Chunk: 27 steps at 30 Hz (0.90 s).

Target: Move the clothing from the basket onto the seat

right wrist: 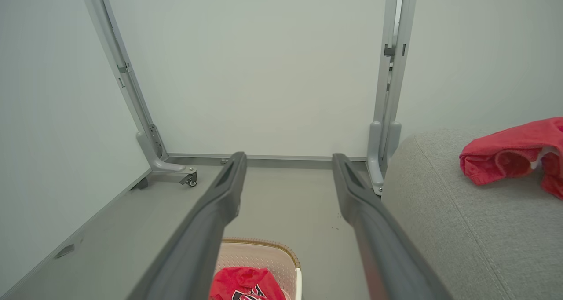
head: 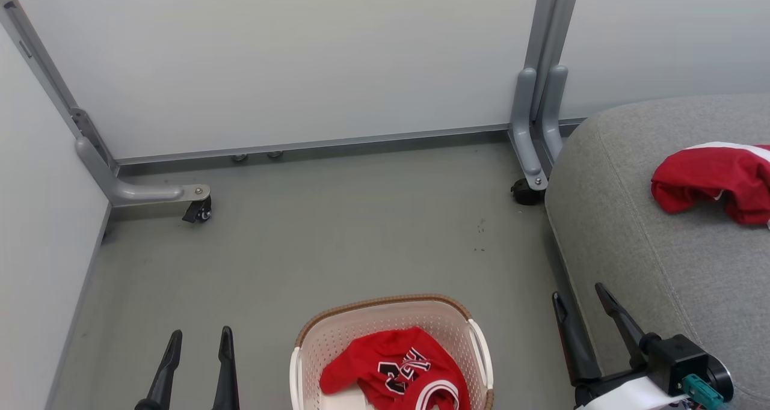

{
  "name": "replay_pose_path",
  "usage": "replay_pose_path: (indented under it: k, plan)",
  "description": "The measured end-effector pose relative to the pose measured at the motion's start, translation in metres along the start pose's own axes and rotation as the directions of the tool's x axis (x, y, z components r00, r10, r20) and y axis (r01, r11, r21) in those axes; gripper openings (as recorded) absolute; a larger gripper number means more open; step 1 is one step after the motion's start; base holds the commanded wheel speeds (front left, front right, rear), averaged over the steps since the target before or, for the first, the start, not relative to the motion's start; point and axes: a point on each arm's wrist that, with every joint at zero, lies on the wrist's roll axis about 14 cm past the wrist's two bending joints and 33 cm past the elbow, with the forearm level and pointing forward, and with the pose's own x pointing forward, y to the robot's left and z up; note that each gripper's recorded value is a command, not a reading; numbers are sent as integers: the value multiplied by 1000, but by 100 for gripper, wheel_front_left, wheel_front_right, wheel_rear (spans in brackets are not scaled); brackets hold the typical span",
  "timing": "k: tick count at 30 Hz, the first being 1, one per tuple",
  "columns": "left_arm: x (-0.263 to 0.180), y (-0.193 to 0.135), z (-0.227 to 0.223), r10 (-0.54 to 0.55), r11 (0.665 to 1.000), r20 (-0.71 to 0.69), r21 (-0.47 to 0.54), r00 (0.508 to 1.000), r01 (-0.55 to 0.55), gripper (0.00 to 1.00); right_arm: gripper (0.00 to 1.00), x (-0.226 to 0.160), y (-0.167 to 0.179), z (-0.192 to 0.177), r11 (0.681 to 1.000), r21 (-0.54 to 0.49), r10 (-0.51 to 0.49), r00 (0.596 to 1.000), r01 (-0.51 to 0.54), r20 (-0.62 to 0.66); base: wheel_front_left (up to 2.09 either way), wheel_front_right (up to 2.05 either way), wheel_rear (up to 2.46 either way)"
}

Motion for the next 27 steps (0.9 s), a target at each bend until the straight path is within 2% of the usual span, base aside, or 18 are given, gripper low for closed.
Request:
replay_pose_path:
  k: [19,27]
  plan:
    - [0,-10,-6,-36,999,-18,1,999,36,100,100,-4,2,-1,1000,-6,6,1000,-6,-4,0,0,0]
    - [2,-26,-24,-92,996,-77,2,993,92,100,100,-4,-5,-5,1000,-6,-12,1000,12,-18,0,0,0]
